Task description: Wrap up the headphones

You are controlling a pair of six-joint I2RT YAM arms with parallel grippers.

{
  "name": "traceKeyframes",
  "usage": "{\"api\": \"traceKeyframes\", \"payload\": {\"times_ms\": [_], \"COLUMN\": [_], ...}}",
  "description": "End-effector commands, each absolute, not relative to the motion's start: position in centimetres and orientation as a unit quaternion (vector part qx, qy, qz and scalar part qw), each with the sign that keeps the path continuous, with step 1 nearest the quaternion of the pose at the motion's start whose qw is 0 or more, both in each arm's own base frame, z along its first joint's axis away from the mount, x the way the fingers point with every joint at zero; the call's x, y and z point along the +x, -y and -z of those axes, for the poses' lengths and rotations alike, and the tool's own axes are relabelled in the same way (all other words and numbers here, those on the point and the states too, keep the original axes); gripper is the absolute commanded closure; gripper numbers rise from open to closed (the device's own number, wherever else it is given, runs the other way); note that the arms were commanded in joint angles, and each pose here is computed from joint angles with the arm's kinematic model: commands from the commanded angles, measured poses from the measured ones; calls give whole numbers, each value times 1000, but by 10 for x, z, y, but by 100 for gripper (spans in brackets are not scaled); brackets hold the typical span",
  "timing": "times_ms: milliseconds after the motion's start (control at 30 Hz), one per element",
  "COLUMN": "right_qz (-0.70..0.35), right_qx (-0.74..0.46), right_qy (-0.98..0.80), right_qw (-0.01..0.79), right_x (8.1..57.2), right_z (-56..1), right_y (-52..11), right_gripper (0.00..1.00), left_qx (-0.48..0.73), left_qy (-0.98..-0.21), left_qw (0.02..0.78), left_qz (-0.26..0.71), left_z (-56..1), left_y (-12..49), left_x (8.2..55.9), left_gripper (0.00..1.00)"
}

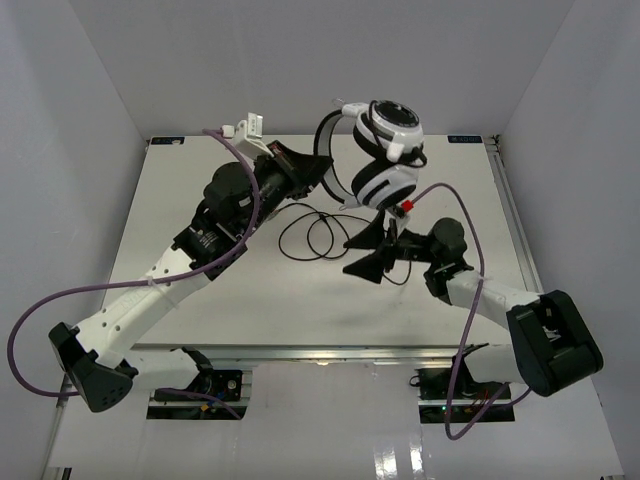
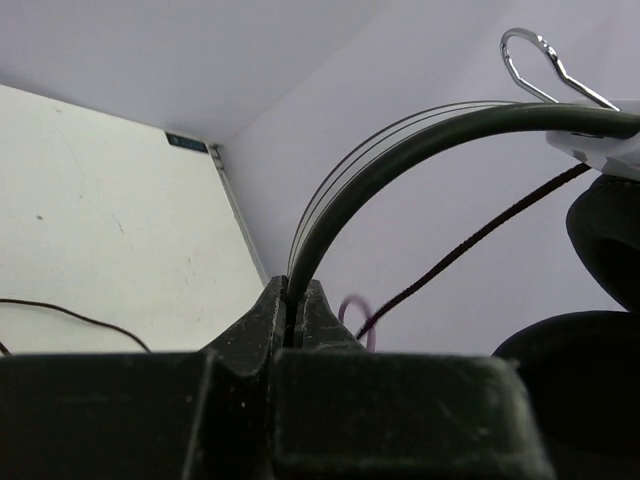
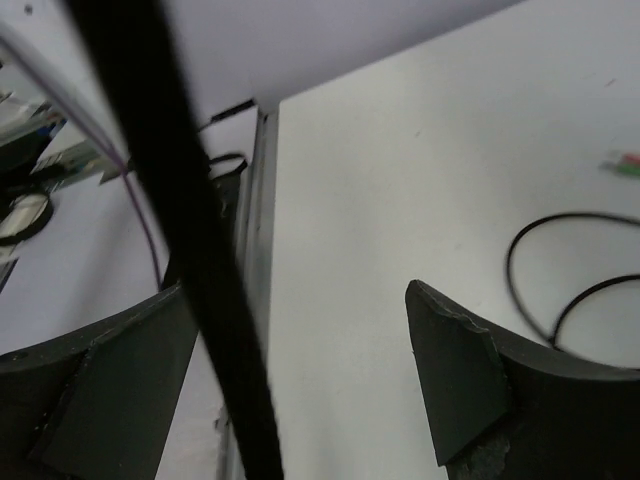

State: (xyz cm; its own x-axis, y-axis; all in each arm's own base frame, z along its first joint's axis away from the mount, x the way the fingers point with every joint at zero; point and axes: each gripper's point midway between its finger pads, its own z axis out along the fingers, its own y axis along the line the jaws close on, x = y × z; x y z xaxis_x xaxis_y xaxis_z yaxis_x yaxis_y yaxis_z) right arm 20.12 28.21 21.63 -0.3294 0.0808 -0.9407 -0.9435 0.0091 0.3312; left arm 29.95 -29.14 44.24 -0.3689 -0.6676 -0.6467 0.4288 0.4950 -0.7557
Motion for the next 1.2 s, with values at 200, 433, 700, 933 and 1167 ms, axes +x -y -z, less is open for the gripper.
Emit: {"api": "traceKeyframes", "payload": {"times_ms": [200,433,700,933,1167], "right_qz": [-547,-371,-104,114,141], "right_qx": [-433,-512,-577,-498,-445], "right_qy": [-552,-583,-601,-610,-632], "right_qw": [457,510,543,605,619], "right_x": [188,228,280,340,389], "right_z": [-216,-233,-294,-352,-346], "right_y": [-288,-289,-255,-194,-169], "right_gripper": [92,92,92,92,92], "left_qx": [-360,-312,-92,46,159], "left_qy": [-544,-587,-681,-725,-717], "left_qw": [614,731,716,683,678], "left_qz": [444,156,-124,-81,32], "left_z": [-509,-474,-331,-267,-267], "left_y": [208,184,197,201,206], "left_x": [340,392,430,395,339], "left_gripper": [100,100,100,100,100]}}
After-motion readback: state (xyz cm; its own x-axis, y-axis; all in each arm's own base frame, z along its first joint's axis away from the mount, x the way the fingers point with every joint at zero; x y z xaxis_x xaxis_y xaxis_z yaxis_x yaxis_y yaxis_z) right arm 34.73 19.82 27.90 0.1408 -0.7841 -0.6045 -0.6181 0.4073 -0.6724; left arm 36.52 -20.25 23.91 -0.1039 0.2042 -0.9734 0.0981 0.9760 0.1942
